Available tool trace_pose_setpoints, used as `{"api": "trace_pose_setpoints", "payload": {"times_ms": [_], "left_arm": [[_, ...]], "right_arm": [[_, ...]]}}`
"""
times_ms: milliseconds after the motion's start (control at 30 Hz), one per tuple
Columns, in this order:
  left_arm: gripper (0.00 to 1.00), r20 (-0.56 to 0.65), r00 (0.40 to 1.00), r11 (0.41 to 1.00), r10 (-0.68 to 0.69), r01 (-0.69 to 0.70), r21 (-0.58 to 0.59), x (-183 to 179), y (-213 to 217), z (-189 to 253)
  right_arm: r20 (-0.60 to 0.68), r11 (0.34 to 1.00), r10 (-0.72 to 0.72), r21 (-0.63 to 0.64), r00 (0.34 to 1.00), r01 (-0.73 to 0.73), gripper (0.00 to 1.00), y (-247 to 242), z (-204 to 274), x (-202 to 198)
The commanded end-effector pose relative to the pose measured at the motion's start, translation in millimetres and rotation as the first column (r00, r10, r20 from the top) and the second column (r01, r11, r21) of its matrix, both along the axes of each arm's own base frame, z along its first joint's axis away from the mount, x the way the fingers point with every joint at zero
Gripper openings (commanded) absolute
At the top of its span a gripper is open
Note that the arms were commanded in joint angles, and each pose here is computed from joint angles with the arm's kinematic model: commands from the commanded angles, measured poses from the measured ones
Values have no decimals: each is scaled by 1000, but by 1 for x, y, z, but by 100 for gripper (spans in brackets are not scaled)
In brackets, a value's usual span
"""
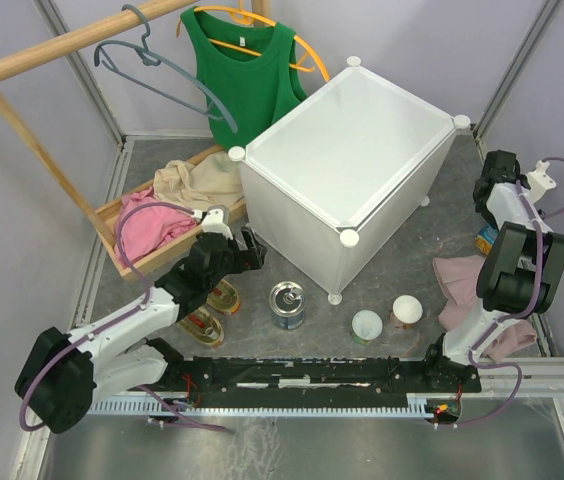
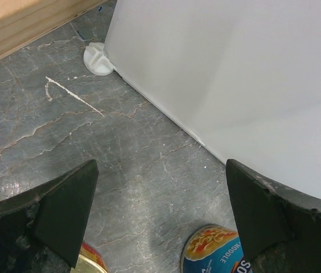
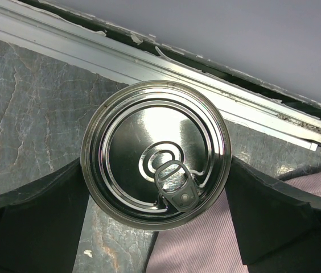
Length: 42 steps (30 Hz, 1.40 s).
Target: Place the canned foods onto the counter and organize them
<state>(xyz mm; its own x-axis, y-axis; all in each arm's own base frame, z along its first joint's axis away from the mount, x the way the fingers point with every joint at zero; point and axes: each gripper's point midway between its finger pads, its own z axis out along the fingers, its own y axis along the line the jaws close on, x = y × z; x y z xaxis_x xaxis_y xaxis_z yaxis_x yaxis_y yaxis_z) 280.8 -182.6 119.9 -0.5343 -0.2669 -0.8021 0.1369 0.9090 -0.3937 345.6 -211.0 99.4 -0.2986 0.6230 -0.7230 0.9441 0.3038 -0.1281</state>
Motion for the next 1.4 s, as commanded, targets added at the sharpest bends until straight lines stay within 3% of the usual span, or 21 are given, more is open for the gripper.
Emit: {"api": "trace_pose_setpoints", "payload": {"times_ms": [0,733,1367], "left_arm": [[99,62,998,999,33,-31,-41,6,3,16],[99,100,994,993,47,-36,-109,4,2,33],[99,150,985,976,82,-49,-211,-6,9,42]], "right_arm": [[-5,989,105,102,994,-104,1,36,-18,7],[99,967,254,-6,962,-255,1,74,63,7],[179,935,352,-118,919,-335,1,92,150,-34]]}}
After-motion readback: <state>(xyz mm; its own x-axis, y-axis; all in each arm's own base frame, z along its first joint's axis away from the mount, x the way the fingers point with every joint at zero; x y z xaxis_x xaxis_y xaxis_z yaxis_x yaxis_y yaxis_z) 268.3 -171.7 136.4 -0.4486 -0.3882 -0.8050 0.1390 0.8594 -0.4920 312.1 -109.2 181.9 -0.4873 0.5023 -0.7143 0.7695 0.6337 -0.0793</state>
